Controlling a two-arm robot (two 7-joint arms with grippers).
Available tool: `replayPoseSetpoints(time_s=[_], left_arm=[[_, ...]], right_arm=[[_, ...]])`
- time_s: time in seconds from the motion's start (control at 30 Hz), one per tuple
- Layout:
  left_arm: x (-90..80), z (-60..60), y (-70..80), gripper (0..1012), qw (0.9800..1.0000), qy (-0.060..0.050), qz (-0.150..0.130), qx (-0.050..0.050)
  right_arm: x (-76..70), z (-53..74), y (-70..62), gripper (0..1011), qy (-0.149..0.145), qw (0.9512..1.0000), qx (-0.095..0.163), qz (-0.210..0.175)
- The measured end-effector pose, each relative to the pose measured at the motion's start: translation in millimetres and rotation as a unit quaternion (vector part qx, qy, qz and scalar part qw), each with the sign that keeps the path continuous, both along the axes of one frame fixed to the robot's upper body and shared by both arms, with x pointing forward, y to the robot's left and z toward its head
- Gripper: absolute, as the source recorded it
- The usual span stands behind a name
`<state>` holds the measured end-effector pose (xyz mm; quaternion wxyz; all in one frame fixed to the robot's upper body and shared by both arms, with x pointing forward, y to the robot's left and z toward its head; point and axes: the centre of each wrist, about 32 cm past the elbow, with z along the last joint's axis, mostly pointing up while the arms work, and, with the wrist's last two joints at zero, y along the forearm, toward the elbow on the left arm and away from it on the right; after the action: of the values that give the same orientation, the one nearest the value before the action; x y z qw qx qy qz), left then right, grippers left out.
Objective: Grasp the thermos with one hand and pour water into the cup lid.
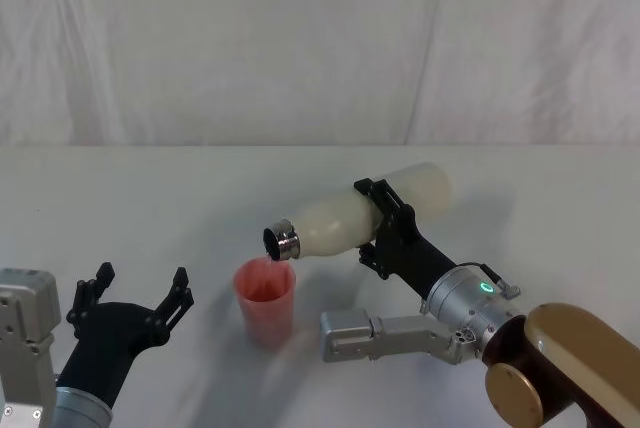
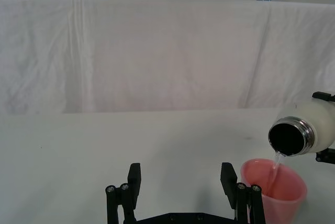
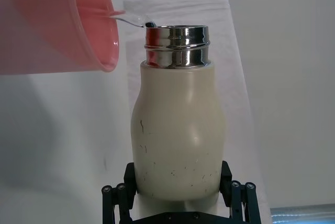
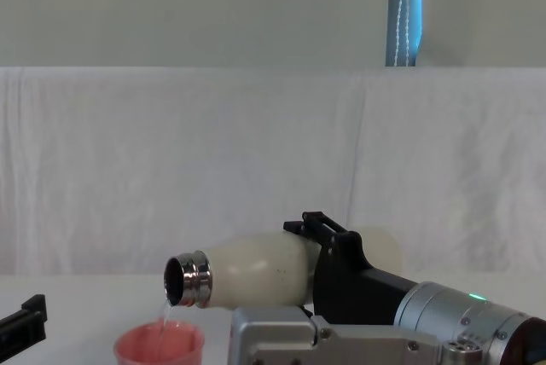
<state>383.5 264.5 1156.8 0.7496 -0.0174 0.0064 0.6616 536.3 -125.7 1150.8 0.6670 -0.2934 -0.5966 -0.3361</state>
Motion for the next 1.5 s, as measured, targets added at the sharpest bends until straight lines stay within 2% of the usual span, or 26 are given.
replayPoseSetpoints(time_s=[1.5], left_arm=[[0.0,0.0,0.0,1001,1.0,0.0,0.0,0.0]], right_arm=[[-0.7,-2.2,0.0,951,-0.013,0.9997,-0.022,-0.006]])
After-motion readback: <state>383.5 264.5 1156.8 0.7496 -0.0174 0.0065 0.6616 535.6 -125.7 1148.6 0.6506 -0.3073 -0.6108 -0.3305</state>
